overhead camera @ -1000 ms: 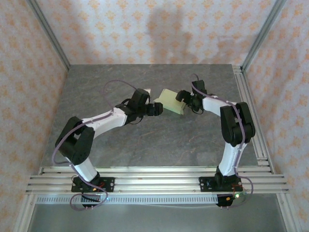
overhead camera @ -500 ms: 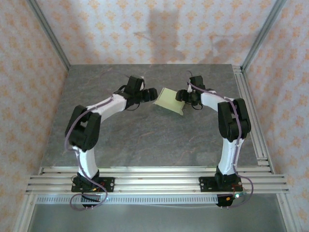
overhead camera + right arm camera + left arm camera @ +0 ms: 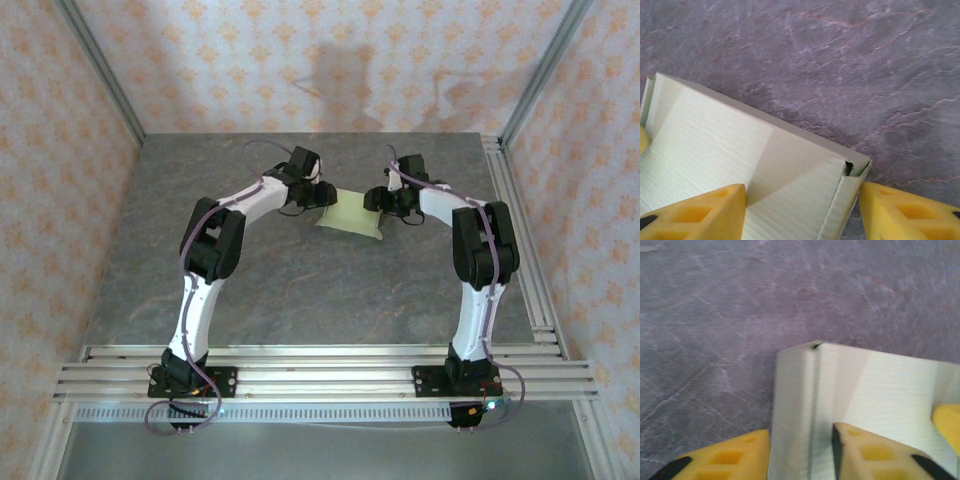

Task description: Fold the paper box

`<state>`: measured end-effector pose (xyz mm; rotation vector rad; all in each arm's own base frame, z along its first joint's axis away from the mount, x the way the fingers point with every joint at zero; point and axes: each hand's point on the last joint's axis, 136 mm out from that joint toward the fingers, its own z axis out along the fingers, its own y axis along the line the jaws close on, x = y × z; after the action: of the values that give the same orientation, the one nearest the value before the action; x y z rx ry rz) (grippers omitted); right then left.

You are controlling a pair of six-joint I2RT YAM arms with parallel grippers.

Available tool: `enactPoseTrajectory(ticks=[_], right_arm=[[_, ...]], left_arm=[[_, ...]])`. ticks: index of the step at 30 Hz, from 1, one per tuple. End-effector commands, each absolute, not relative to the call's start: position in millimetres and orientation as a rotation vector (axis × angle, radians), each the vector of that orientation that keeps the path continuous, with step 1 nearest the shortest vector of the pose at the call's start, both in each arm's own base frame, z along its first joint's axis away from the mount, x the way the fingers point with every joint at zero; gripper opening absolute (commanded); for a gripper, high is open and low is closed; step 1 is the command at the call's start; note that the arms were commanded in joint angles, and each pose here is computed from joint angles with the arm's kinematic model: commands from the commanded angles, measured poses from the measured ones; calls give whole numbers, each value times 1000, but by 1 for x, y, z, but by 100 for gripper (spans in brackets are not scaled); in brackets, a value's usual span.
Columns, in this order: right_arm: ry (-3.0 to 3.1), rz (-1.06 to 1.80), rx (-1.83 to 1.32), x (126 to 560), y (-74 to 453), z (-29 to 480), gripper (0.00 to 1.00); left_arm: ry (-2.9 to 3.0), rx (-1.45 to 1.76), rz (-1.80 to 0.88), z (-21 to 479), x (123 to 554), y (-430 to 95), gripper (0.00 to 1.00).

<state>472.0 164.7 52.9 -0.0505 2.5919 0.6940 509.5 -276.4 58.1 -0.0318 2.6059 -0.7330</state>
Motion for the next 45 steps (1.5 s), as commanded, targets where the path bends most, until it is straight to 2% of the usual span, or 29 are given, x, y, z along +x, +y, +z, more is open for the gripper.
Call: enactPoseTrajectory(ticks=[1, 7, 10, 12, 14, 17, 21, 23, 26, 29, 32, 35, 39, 45], right_arm=[[2667, 815, -134, 456, 180, 41, 60], [2660, 814, -128, 459, 181, 45, 61], [2634, 807, -112, 459, 179, 54, 67], [2603, 811, -79, 460, 175, 62, 72], [2577, 816, -24, 461, 168, 68, 76], [2555, 825, 50, 460, 156, 72, 79], [2542, 798, 78, 453, 146, 74, 82], [2543, 798, 82, 449, 143, 73, 83], [2540, 812, 89, 443, 141, 73, 85], [2530, 832, 109, 441, 138, 71, 86], [2529, 860, 131, 440, 136, 70, 86], [2519, 883, 135, 441, 137, 69, 88], [2526, 887, 139, 440, 138, 67, 89], [2520, 896, 137, 440, 138, 67, 90]], left_arm=[[2667, 17, -764, 57, 479, -296, 33], [2682, -3, -682, 49, 449, -295, 35], [2668, -32, -668, 50, 444, -289, 42], [2666, -38, -650, 52, 442, -285, 50], [2660, -37, -653, 55, 441, -285, 55], [2642, -29, -676, 63, 440, -286, 63], [2610, -32, -674, 74, 438, -282, 79], [2598, -50, -679, 78, 436, -280, 83], [2596, -89, -724, 79, 431, -281, 84], [2588, -119, -813, 75, 427, -289, 79], [2573, -134, -885, 71, 426, -296, 66], [2576, -137, -907, 65, 425, -298, 60], [2576, -167, -943, 58, 427, -302, 45], [2574, -185, -937, 56, 428, -300, 31]])
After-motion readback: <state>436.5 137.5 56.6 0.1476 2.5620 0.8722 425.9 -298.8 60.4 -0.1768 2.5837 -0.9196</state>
